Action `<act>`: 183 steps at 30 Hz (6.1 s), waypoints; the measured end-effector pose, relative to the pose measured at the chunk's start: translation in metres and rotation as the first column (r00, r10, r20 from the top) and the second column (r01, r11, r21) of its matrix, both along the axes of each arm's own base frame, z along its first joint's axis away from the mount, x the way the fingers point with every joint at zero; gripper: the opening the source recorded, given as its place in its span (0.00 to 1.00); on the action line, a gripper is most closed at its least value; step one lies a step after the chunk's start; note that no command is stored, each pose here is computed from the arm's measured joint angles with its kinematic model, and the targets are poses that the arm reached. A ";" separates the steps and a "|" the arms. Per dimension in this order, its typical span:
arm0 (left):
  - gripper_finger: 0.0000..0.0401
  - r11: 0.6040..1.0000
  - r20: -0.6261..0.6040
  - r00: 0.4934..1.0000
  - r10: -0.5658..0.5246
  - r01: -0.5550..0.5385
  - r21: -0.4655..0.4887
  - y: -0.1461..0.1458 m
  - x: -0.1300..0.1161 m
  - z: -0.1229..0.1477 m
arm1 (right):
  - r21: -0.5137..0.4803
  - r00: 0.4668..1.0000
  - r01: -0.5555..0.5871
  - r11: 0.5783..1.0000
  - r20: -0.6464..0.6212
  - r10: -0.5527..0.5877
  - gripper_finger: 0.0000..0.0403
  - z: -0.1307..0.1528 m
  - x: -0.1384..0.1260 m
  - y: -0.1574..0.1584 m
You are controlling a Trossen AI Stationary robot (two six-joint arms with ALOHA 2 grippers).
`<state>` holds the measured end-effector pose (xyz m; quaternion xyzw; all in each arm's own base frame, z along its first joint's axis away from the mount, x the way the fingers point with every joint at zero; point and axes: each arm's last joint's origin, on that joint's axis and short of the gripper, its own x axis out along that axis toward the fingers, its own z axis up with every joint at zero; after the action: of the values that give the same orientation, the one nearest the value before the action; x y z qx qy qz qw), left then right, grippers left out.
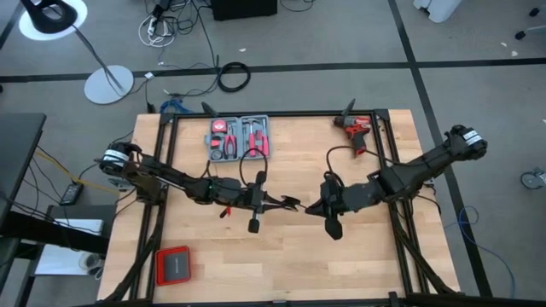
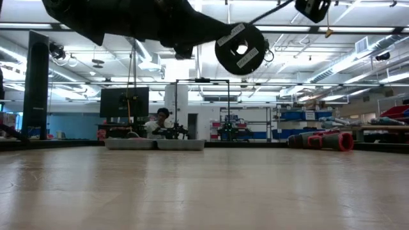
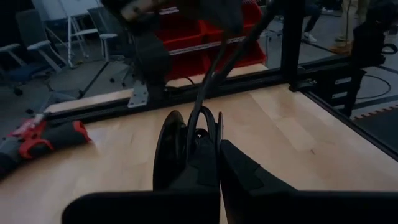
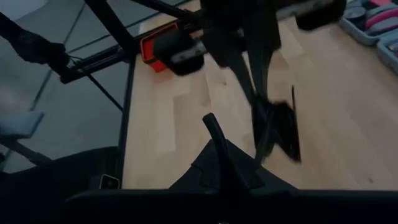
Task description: Coil cords
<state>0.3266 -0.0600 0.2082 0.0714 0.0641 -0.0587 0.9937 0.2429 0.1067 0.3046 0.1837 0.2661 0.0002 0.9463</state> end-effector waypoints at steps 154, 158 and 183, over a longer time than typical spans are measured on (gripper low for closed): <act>0.00 0.944 0.211 0.931 0.296 -0.252 -0.214 -0.024 0.000 0.066 | -0.858 0.890 0.420 0.295 0.326 -0.318 0.30 -0.051 -0.016 0.056; 0.00 0.946 0.210 0.930 0.301 -0.262 -0.192 -0.022 -0.005 0.073 | -0.818 0.889 0.446 0.364 0.356 -0.289 0.30 -0.050 -0.018 0.061; 0.00 0.938 0.000 0.941 0.339 -0.337 -0.083 -0.029 -0.047 0.086 | -0.481 0.997 0.057 0.875 -0.019 -0.075 0.30 -0.090 0.052 0.069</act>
<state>0.2793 -0.0893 0.2945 0.0191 0.0659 0.1108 0.9915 0.2946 0.1757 0.2147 -0.0474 0.2687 -0.1012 0.9567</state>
